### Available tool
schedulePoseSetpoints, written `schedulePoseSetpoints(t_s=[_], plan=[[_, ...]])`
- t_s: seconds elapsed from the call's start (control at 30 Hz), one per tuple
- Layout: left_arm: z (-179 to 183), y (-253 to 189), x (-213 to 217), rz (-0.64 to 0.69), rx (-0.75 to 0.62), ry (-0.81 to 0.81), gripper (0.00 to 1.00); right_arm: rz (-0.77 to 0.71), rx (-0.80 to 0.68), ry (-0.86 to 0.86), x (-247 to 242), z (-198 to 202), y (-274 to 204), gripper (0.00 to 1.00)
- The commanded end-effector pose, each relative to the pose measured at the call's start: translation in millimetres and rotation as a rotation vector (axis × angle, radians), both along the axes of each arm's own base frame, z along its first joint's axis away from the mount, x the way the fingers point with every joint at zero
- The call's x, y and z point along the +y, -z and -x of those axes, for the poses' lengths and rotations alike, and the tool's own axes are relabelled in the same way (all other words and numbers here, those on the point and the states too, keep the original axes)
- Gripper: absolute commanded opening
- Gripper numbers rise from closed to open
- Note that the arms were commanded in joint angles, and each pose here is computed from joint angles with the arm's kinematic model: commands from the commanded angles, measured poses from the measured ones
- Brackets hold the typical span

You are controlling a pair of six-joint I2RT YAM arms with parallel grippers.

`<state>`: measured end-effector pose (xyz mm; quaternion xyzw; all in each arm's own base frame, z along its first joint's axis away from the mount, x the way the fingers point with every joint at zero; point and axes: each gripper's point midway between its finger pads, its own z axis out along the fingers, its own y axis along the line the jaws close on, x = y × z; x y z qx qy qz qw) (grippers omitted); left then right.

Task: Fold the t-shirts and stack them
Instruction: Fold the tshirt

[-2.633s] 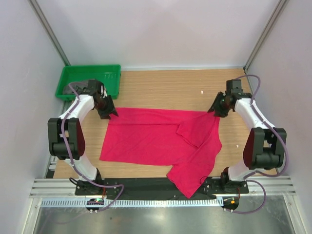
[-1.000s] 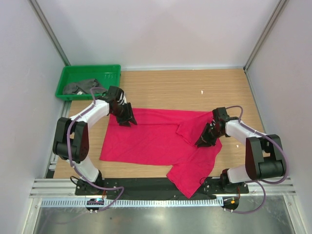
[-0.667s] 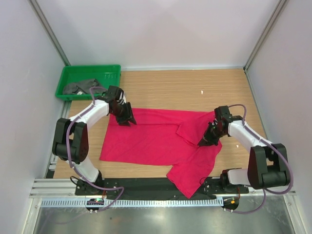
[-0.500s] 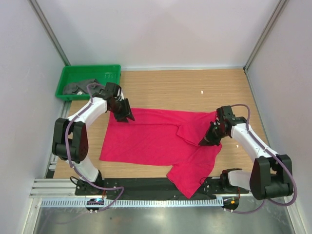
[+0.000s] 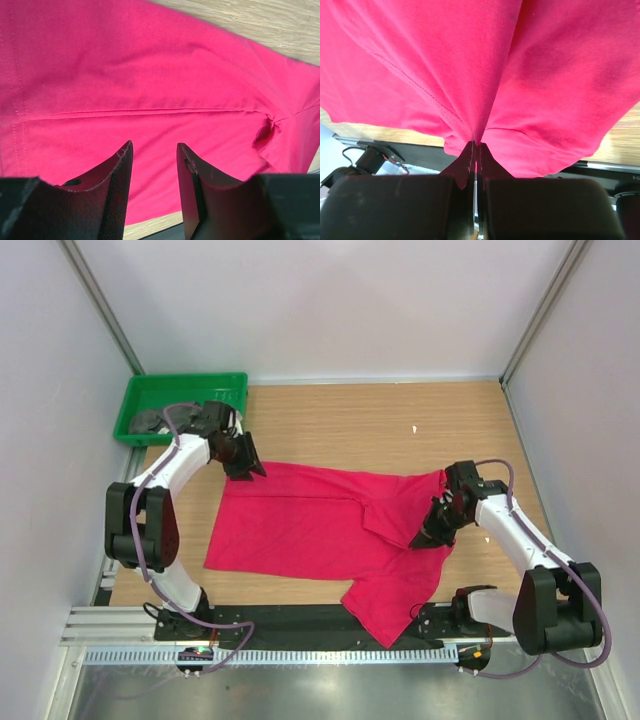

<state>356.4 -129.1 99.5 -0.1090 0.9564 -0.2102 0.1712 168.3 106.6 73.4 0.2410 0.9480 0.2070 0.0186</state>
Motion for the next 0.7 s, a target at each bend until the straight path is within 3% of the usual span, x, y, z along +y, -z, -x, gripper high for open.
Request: schedulePoseSetpoints(t_s=[0.0, 0.47, 0.57, 0.6, 0.67], plan=[[1, -3, 10, -0.016, -0.013, -0.004, 0.42, -0.047, 0.028, -0.019, 7, 7, 0, 0.01], [3, -1, 18, -0.017, 0.0, -0.019, 0.42, -0.125, 0.104, -0.031, 17, 23, 19, 0.03], [3, 0, 21, -0.022, 0.003, -0.023, 0.42, -0.096, 0.067, -0.042, 13, 9, 16, 0.14], [3, 0, 22, -0.023, 0.003, -0.026, 0.43, -0.075, 0.047, -0.02, 6, -1, 13, 0.24], [2, -2, 25, -0.023, 0.0, -0.031, 0.43, -0.033, -0.053, 0.032, -12, -38, -4, 0.35]])
